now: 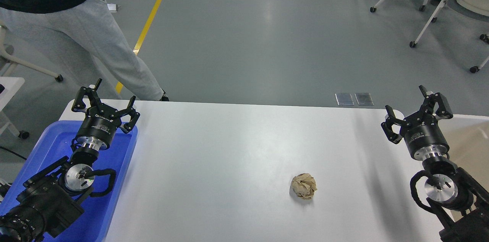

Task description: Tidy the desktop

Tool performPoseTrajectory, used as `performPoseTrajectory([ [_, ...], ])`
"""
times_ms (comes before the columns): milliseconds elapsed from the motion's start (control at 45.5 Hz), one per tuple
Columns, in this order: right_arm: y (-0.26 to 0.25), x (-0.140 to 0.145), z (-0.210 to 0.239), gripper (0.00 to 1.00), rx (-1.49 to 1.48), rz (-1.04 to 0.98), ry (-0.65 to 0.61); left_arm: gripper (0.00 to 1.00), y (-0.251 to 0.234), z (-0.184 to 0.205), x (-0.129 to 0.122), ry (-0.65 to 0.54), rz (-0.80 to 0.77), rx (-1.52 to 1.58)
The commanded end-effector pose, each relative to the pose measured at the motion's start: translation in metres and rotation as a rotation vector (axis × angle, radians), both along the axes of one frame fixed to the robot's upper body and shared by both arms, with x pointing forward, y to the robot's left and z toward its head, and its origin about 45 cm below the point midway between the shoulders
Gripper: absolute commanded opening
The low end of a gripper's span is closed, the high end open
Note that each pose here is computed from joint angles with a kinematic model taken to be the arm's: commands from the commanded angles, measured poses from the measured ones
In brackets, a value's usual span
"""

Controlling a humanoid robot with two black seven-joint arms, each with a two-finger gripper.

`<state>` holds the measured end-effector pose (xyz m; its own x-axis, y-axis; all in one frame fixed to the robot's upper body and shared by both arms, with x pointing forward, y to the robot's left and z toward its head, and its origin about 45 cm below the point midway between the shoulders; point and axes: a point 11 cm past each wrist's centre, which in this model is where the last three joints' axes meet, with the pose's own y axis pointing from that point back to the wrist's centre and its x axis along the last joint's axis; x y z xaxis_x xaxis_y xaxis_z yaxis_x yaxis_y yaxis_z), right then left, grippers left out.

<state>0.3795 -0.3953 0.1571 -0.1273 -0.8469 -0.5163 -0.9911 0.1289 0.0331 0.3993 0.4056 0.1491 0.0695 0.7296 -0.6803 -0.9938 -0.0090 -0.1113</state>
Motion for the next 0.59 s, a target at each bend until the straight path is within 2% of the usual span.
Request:
performPoseTrajectory([
  [0, 0.0020, -0.0002, -0.0016, 0.99, 0.003, 0.003, 0.003, 1.00, 0.0001, 0.0002, 0.0000, -0.001, 0.001, 0.000],
  [571, -0.0031, 0.0039, 0.0061, 0.99, -0.010, -0.008, -0.008, 1.00, 0.0001, 0.0002, 0.0000, -0.001, 0.001, 0.000],
])
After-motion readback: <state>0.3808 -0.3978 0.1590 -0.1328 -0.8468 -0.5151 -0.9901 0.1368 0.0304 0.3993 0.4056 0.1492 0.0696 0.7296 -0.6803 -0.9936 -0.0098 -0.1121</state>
